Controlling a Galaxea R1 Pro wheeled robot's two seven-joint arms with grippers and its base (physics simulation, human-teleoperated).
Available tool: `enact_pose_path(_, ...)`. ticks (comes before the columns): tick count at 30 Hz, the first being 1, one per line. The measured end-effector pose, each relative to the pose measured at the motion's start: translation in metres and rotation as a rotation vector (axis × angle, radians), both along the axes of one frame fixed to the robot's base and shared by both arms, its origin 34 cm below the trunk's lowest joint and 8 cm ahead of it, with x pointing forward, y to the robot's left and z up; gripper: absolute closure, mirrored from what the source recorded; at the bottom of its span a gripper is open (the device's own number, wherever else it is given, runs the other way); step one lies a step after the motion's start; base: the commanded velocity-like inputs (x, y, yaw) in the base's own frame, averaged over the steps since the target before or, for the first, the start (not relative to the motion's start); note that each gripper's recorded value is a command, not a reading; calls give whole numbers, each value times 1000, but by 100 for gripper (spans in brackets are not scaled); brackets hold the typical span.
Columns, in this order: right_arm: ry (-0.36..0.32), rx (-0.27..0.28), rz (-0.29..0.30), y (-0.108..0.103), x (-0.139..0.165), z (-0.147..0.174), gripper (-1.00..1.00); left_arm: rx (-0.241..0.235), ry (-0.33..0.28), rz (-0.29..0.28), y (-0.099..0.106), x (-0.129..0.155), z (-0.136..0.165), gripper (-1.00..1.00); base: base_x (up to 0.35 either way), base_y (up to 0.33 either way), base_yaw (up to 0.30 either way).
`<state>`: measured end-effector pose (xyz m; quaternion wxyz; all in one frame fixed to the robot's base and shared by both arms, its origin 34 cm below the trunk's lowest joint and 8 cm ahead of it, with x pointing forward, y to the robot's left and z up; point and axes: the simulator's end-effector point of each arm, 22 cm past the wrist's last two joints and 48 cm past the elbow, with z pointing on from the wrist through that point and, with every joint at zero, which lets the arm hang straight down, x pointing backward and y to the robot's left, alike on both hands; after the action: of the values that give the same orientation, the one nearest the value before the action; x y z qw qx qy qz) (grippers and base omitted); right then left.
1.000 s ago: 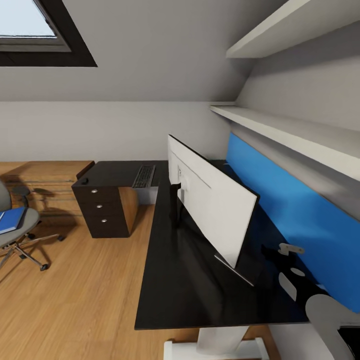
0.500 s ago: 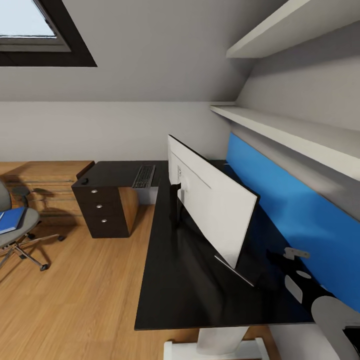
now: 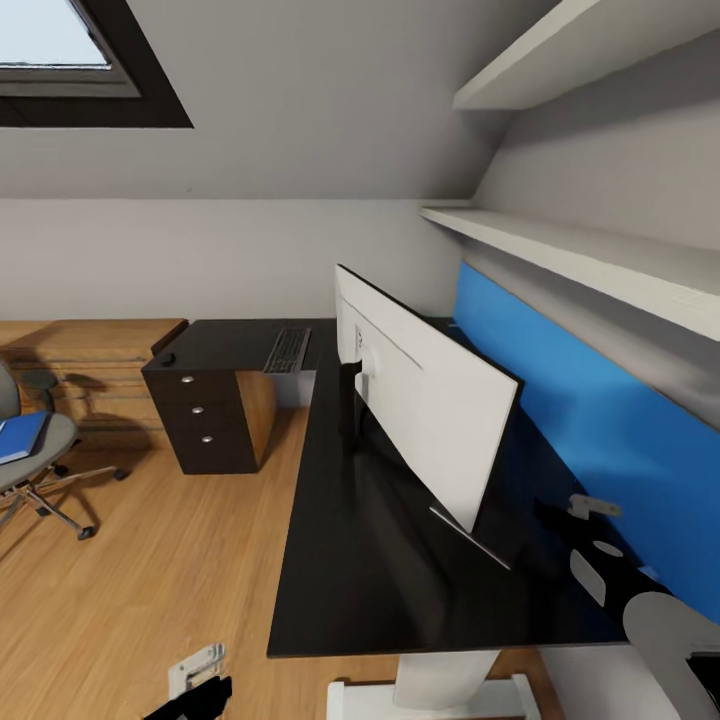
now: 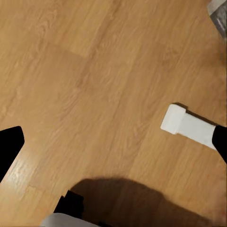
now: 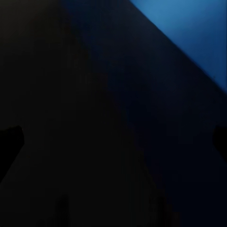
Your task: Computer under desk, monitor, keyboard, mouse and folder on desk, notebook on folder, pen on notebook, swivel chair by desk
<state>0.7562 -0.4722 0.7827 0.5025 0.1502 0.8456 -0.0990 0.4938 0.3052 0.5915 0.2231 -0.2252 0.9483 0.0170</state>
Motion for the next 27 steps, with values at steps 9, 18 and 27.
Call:
enact_pose_path(9,-2,2,1,0,1,-13,-100,-78,-81,77,22,54,42,-100,0,0,0)
enact_pose_path(18,-3,4,0,2,2,-27,-100,-108,-178,45,16,94,78,-100,0,0,0)
enact_pose_path(27,-3,3,-1,1,2,-41,-100,-122,-47,43,9,57,24,-100,0,0,0)
